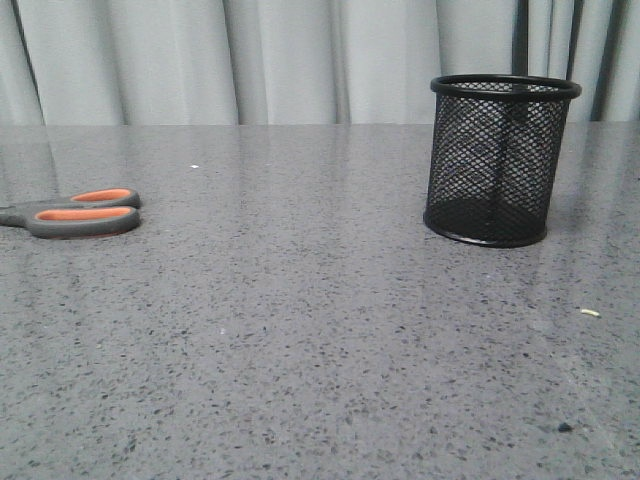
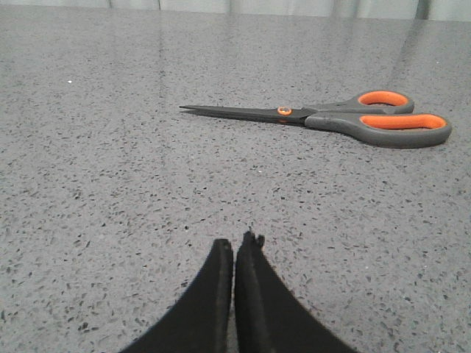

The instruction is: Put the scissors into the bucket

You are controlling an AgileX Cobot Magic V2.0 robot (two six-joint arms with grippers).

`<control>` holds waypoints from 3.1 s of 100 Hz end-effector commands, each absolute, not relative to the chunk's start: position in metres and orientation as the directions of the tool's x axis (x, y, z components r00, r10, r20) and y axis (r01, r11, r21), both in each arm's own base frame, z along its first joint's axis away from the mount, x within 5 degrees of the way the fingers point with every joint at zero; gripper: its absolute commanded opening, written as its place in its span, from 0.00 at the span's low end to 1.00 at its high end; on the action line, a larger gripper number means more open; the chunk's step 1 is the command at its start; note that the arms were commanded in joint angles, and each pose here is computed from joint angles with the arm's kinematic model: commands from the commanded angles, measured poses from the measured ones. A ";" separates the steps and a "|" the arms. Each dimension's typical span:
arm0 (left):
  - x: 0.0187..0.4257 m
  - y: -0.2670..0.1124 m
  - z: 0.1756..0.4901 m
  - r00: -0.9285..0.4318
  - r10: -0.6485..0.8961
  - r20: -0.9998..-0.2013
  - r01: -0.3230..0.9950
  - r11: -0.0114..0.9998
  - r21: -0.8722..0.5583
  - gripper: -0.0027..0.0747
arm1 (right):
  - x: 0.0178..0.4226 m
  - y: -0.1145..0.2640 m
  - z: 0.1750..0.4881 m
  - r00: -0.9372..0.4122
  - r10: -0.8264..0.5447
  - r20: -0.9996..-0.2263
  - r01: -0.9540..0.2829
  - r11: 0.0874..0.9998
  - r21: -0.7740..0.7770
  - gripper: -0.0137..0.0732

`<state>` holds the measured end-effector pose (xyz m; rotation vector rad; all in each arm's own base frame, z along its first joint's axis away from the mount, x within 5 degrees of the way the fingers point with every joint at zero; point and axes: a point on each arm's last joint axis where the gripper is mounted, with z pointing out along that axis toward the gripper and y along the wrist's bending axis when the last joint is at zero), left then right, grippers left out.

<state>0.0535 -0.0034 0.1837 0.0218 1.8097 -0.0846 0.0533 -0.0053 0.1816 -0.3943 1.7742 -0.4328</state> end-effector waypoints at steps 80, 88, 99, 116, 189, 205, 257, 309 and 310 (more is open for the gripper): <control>0.054 -0.002 0.177 -0.195 0.000 -0.981 0.056 0.998 -0.011 0.01 | 0.054 -0.007 0.212 0.161 0.335 -0.928 0.047 0.937 0.346 0.08; 0.055 -0.004 0.180 -0.158 -0.053 -0.986 0.063 0.996 -0.064 0.01 | 0.054 -0.007 0.212 0.165 0.536 -0.828 0.020 0.838 0.546 0.08; 0.055 -0.007 0.192 -0.059 -0.323 -0.945 0.091 0.941 -0.327 0.01 | 0.053 -0.008 0.212 0.165 0.720 -0.673 -0.011 0.684 0.729 0.08; 0.055 -0.003 0.206 0.020 -0.721 -0.693 0.119 0.689 -0.714 0.01 | 0.053 -0.002 0.216 0.114 0.721 -0.683 -0.054 0.691 0.721 0.08; 0.052 -0.027 0.308 -0.081 -0.319 -0.944 0.321 0.889 -0.328 0.51 | 0.050 0.020 0.343 -0.065 -0.028 -0.997 -0.193 0.981 -0.015 0.47; 0.070 -0.038 0.330 -0.152 -0.103 -0.983 0.412 0.898 -0.158 0.51 | 0.049 0.019 0.347 -0.041 -0.025 -0.999 -0.184 0.983 -0.017 0.69; 0.182 -0.078 0.358 -0.211 0.788 -0.579 0.681 0.543 0.491 0.51 | 0.047 0.019 0.348 -0.026 -0.024 -0.999 -0.185 0.983 -0.019 0.69; 0.228 -0.091 0.326 -0.159 0.979 -0.132 0.740 0.206 0.641 0.35 | 0.046 0.021 0.348 -0.025 -0.024 -0.999 -0.222 0.975 -0.018 0.69; 0.228 -0.091 0.327 -0.161 0.978 -0.135 0.739 0.210 0.640 0.35 | 0.046 0.021 0.348 -0.025 -0.023 -0.999 -0.222 0.975 -0.017 0.69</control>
